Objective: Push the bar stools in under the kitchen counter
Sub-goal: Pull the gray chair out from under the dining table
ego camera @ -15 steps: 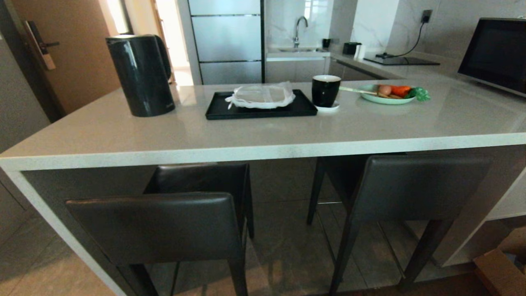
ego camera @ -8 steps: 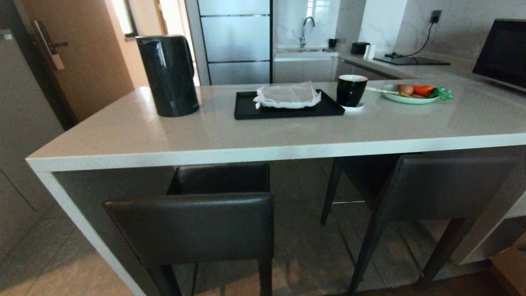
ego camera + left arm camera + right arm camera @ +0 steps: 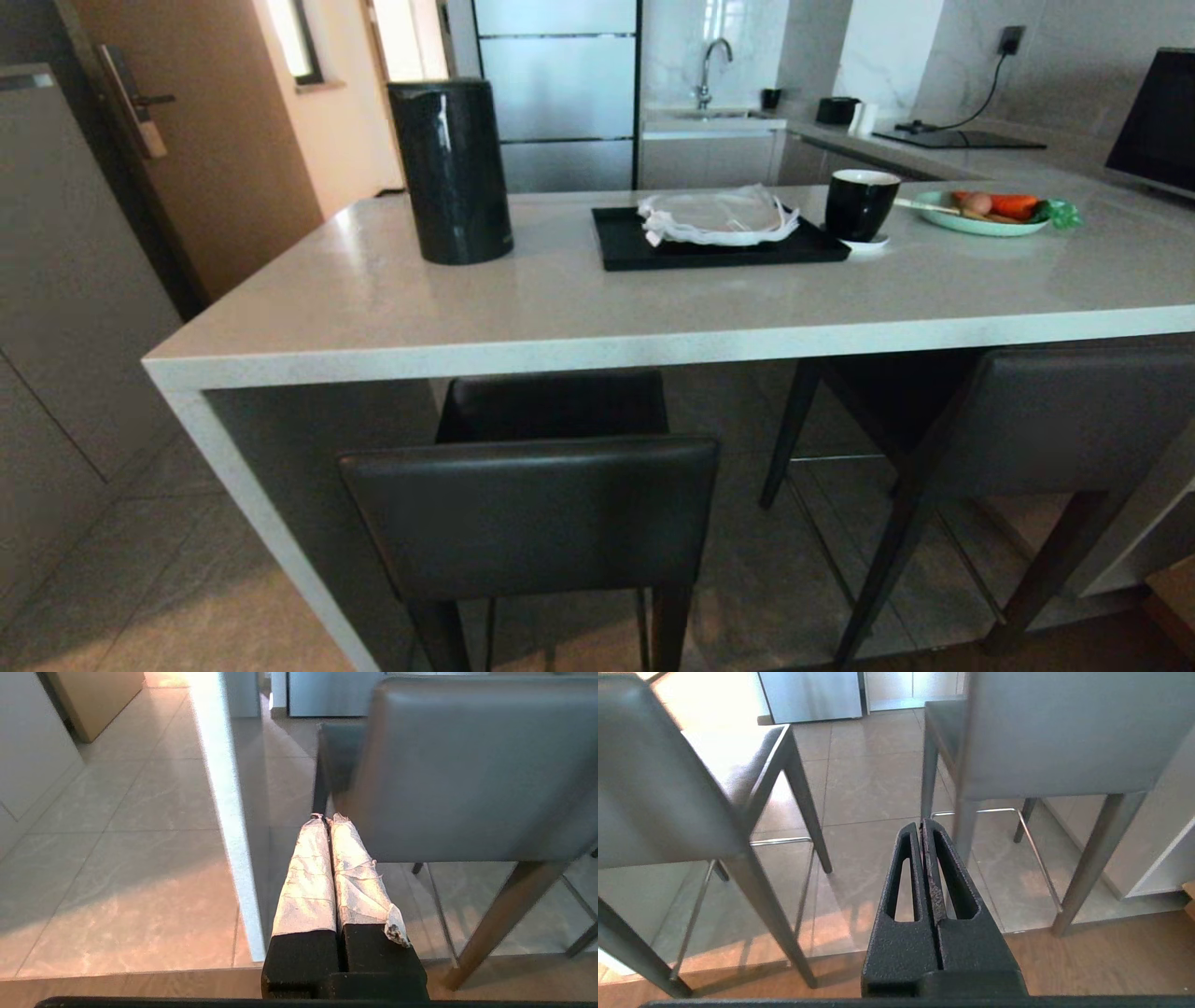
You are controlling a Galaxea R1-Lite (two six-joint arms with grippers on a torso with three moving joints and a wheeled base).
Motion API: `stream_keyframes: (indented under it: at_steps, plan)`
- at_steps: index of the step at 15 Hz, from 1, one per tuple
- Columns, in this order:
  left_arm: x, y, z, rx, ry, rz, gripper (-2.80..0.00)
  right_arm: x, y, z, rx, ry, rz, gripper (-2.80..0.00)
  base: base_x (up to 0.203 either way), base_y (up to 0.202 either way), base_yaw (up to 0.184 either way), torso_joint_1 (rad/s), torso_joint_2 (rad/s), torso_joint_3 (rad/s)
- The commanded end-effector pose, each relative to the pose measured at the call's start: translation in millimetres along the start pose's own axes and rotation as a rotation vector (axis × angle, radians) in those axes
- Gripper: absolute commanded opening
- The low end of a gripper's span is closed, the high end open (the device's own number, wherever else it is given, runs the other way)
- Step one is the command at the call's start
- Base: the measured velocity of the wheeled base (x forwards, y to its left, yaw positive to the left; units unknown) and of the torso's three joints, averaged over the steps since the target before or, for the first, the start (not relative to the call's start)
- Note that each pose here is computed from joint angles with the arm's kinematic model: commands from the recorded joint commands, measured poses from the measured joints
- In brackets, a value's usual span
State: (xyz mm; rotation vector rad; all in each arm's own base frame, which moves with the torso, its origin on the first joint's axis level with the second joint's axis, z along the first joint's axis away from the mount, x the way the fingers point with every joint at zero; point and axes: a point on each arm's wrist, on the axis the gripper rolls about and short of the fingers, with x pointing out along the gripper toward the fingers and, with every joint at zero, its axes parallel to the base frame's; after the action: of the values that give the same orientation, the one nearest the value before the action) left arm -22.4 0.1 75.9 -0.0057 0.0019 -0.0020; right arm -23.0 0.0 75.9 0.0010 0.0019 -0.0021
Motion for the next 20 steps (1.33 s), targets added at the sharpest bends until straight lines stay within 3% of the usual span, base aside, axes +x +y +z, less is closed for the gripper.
stream_keyframes:
  at_steps: [1,20]
  plan:
    - [0.2,0.0,-0.4,0.0,0.003,0.0,-2.8,0.0,0.0,0.0,0.001,0.0,0.001,-2.8,0.0,0.059,-0.002,0.002,0.01,0.002]
    - [0.2,0.0,-0.4,-0.011,0.003,-0.001,-2.8,0.2,0.0,0.0,0.002,-0.002,-0.001,-2.8,0.0,0.0,0.0,0.0,0.0,0.0]
